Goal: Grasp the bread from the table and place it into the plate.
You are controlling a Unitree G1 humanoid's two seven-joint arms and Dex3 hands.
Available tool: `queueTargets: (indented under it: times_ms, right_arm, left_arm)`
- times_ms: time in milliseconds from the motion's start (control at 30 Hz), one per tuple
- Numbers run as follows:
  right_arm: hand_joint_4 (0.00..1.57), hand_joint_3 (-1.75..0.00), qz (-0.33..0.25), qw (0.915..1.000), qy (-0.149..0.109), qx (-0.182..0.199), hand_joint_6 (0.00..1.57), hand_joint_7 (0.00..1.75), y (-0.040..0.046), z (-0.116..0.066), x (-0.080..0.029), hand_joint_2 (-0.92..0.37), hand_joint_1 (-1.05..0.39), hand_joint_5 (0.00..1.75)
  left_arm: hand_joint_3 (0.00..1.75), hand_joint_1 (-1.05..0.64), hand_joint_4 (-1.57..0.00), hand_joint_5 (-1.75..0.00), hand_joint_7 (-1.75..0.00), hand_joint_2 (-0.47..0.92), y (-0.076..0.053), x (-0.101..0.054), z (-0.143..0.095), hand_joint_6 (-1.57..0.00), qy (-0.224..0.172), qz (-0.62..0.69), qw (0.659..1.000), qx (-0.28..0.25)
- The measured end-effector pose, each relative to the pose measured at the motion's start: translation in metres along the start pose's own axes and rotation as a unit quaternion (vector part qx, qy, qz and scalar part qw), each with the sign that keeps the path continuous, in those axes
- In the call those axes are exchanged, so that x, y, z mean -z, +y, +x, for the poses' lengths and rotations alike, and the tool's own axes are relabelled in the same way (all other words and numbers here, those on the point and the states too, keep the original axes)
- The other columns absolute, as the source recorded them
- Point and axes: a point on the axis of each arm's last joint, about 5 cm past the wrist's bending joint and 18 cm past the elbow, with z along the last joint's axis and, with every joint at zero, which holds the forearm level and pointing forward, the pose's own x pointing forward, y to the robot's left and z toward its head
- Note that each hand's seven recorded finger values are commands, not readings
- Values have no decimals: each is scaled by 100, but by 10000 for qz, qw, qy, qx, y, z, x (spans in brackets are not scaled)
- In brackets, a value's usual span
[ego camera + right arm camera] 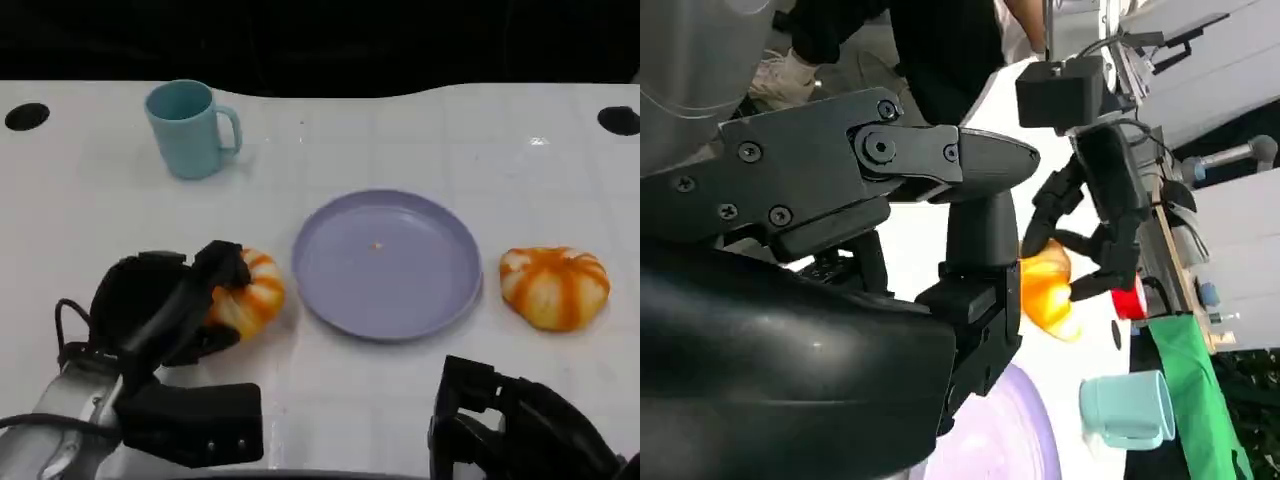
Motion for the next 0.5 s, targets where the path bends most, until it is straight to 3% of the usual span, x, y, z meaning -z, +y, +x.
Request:
queueTargets:
  times_ms: [133, 233, 267, 300, 367, 467, 500]
  right_arm:
    - [60, -41, -1, 10000, 1, 8, 45, 168, -4, -5, -1, -92, -48, 175]
    - [60, -41, 3, 10000, 6, 9, 44, 169, -3, -6, 1, -92, -48, 175]
    - [60, -41, 3, 10000, 5, 6, 44, 169, -3, -6, 1, -92, -48, 175]
    - [60, -41, 3, 10000, 5, 6, 44, 169, -3, -6, 1, -92, -48, 175]
    - [61, -41, 3, 10000, 7, 7, 44, 169, -3, -7, 2, -92, -49, 175]
    - [61, -41, 5, 10000, 10, 4, 44, 169, -2, -6, 2, -92, -49, 175]
    - [61, -41, 5, 10000, 10, 2, 44, 169, -1, -5, 2, -92, -49, 175]
  left_arm:
    - [32, -31, -74, -175, -174, 88, 19, -17, -15, -49, 23, -52, 9996, -276]
    - [24, -31, -75, -175, -149, 89, 39, -74, 6, -62, -25, -117, 9990, -427]
    - [23, -31, -75, -175, -147, 89, 50, -90, 14, -63, -65, -140, 9986, -514]
    - [24, -31, -76, -175, -155, 89, 58, -102, 21, -61, -99, -161, 9981, -584]
    - [29, -29, -77, -175, -169, 87, 59, -125, 38, -56, -170, -216, 9974, -660]
    - [50, -29, -78, -175, -174, 76, 86, -210, 140, -54, -441, -397, 9946, -856]
    - [64, -29, -80, -175, -158, 70, 107, -235, 179, -64, -519, -444, 9935, -913]
